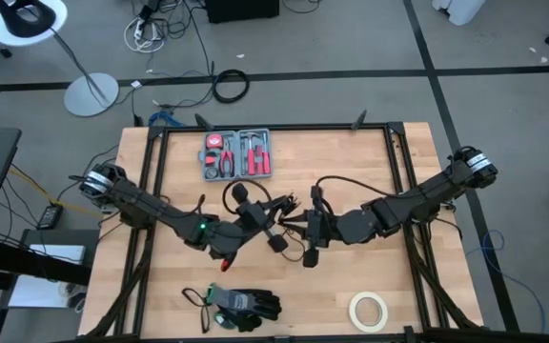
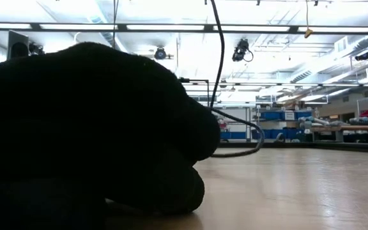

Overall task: Coil cords
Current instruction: Coil the black wire cable into the black spool

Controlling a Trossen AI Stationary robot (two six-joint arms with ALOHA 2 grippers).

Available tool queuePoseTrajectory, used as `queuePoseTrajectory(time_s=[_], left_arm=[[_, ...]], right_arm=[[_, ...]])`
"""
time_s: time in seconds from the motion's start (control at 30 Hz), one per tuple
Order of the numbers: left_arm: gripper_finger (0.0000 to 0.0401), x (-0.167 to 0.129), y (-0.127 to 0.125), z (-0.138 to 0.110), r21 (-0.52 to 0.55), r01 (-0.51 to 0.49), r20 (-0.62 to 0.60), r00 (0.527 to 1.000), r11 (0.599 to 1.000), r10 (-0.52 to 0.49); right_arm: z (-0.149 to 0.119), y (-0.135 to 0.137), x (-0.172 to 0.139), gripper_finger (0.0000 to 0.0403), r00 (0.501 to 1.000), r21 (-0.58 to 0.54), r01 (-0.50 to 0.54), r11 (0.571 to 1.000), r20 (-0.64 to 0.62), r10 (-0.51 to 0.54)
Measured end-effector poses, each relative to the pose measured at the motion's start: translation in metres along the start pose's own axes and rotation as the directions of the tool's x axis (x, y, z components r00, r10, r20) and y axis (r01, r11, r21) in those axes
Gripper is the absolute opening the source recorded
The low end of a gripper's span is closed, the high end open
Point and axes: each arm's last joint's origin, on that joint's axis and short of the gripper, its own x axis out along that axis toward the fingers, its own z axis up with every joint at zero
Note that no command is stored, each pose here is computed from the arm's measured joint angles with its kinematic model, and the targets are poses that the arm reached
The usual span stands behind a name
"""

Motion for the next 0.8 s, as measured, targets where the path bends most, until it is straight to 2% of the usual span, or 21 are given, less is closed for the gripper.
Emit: queuePoseTrajectory(time_s=[0.07,0.2,0.33,0.4,0.57,0.8], left_arm=[[0.0,-0.001,-0.001,0.002,-0.022,0.012,0.014,1.0,1.0,-0.012],[0.0,0.002,0.001,0.004,-0.048,0.02,0.027,0.999,0.999,-0.019],[0.0,-0.001,-0.001,0.005,-0.054,0.047,0.035,0.998,0.997,-0.045],[0.0,-0.002,-0.002,0.005,-0.055,0.054,0.037,0.998,0.997,-0.052],[0.0,-0.006,-0.005,0.009,-0.073,0.09,0.052,0.995,0.993,-0.087],[0.0,-0.007,-0.005,0.009,-0.067,0.087,0.053,0.995,0.994,-0.084]], right_arm=[[-0.001,-0.001,0.001,0.0004,1.0,0.019,-0.001,1.0,-0.01,0.001],[-0.006,-0.004,0.001,0.0004,0.993,0.013,0.099,0.995,-0.061,-0.098],[-0.005,0.001,-0.002,0.0014,0.995,-0.028,0.081,0.996,-0.057,-0.082],[-0.006,0.004,-0.005,0.0024,0.993,-0.049,0.099,0.994,-0.061,-0.102],[-0.01,0.007,-0.01,0.0055,0.964,-0.105,0.236,0.966,-0.097,-0.246],[-0.009,0.016,-0.021,0.0101,0.937,-0.126,0.327,0.937,-0.088,-0.339]])
